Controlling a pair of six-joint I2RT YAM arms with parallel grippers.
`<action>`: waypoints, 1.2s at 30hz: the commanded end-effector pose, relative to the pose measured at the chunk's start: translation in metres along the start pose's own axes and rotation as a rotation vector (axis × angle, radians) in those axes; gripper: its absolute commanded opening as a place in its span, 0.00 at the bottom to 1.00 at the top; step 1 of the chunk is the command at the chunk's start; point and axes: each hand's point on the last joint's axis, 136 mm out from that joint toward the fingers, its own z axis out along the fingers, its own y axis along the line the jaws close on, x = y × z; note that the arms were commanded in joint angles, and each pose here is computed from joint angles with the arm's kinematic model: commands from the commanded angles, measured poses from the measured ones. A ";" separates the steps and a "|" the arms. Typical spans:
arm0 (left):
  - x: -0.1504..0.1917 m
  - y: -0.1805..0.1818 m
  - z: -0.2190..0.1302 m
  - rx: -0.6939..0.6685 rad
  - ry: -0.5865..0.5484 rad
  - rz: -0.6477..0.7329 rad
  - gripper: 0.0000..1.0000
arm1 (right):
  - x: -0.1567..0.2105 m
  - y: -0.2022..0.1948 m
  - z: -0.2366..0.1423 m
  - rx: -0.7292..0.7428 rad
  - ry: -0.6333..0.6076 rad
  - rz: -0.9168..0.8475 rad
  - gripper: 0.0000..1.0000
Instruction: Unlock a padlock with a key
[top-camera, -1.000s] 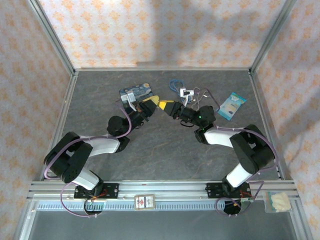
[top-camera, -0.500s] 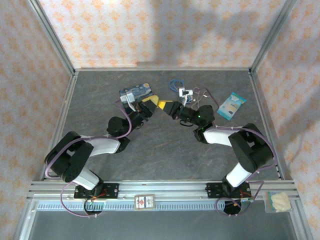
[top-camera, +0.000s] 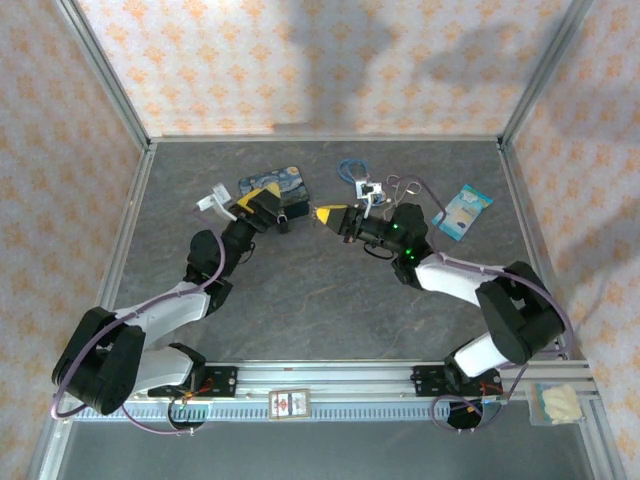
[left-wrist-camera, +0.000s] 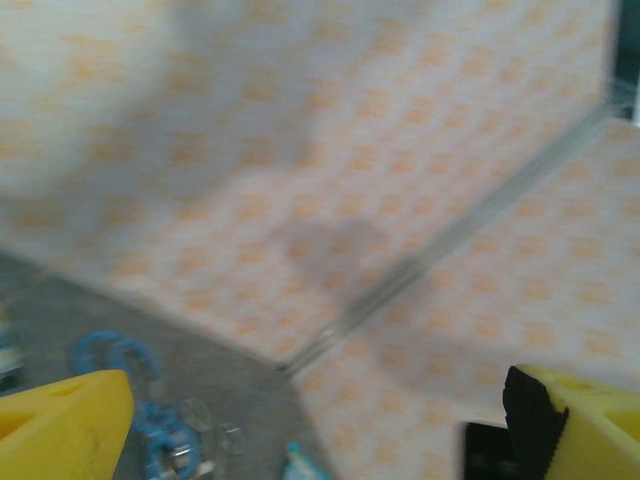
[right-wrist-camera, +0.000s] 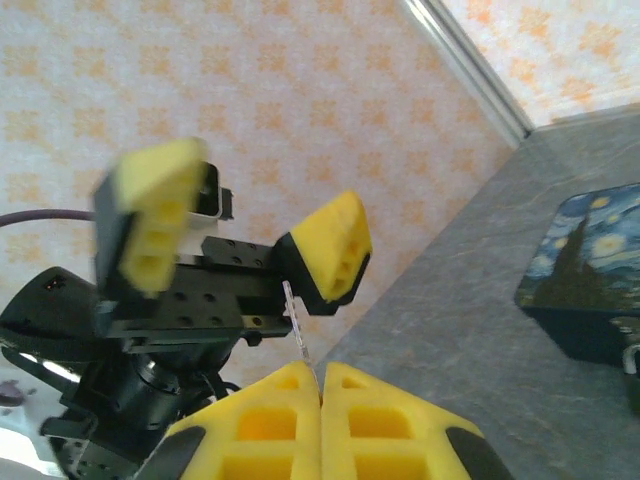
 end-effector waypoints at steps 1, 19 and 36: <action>0.023 0.064 -0.012 -0.268 0.074 0.003 0.93 | 0.003 -0.011 -0.005 0.114 0.018 -0.105 0.00; 0.101 0.169 0.006 -0.607 0.386 0.173 0.59 | 0.036 -0.067 -0.026 0.383 0.086 -0.054 0.00; 0.128 0.227 0.036 -0.743 0.438 0.250 0.51 | 0.033 -0.063 -0.028 0.379 0.071 -0.066 0.00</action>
